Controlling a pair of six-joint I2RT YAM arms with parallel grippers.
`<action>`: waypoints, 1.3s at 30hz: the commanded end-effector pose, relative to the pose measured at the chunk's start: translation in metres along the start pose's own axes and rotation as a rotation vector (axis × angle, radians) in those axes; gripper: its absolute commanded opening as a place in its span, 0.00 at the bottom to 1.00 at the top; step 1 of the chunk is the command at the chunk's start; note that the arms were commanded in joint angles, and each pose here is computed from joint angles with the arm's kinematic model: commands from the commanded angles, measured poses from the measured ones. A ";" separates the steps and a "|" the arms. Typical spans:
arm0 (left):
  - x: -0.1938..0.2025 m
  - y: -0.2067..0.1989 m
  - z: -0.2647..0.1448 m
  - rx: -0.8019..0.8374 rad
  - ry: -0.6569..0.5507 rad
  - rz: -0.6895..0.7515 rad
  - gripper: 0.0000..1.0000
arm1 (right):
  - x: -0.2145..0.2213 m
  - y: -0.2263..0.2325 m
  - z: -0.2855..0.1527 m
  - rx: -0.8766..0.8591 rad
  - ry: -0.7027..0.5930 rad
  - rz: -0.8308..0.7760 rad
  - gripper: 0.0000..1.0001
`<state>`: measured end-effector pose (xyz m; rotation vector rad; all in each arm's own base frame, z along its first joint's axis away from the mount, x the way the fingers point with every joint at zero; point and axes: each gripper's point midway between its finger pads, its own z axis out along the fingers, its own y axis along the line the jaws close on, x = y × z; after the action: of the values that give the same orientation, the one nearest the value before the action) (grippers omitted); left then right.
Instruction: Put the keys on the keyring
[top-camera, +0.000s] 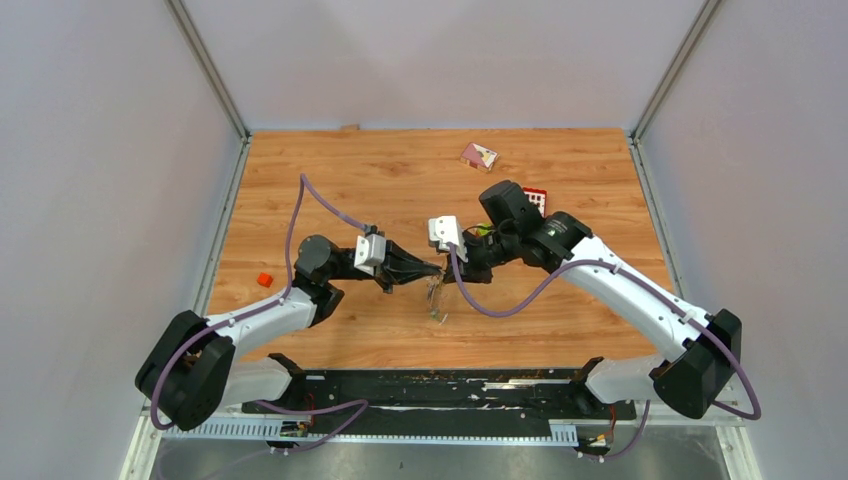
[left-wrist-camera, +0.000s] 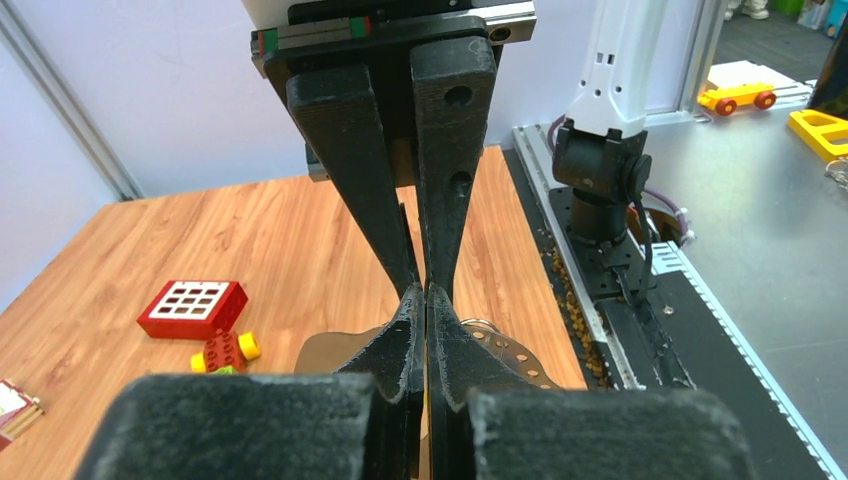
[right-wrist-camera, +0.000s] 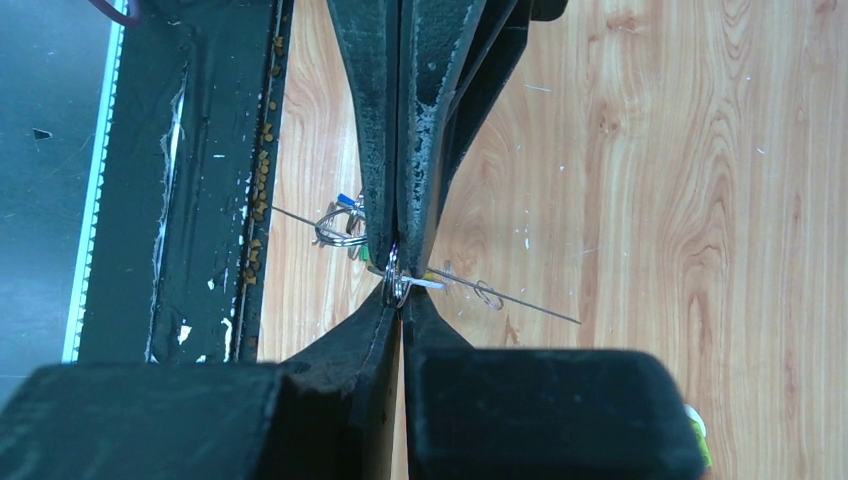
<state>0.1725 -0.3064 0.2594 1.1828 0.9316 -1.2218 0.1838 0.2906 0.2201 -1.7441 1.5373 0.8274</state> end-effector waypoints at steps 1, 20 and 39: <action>-0.026 -0.008 0.002 0.040 -0.074 0.088 0.00 | -0.009 -0.003 0.002 -0.005 -0.048 -0.046 0.04; -0.021 -0.005 0.003 0.030 -0.063 0.069 0.00 | -0.037 0.002 -0.035 0.110 -0.129 -0.161 0.34; -0.018 -0.002 0.004 0.020 -0.059 0.054 0.00 | -0.043 0.002 -0.021 0.047 -0.169 -0.125 0.26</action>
<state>0.1667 -0.3061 0.2606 1.1908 0.9120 -1.2511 0.1770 0.2881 0.2500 -1.6978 1.3881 0.8100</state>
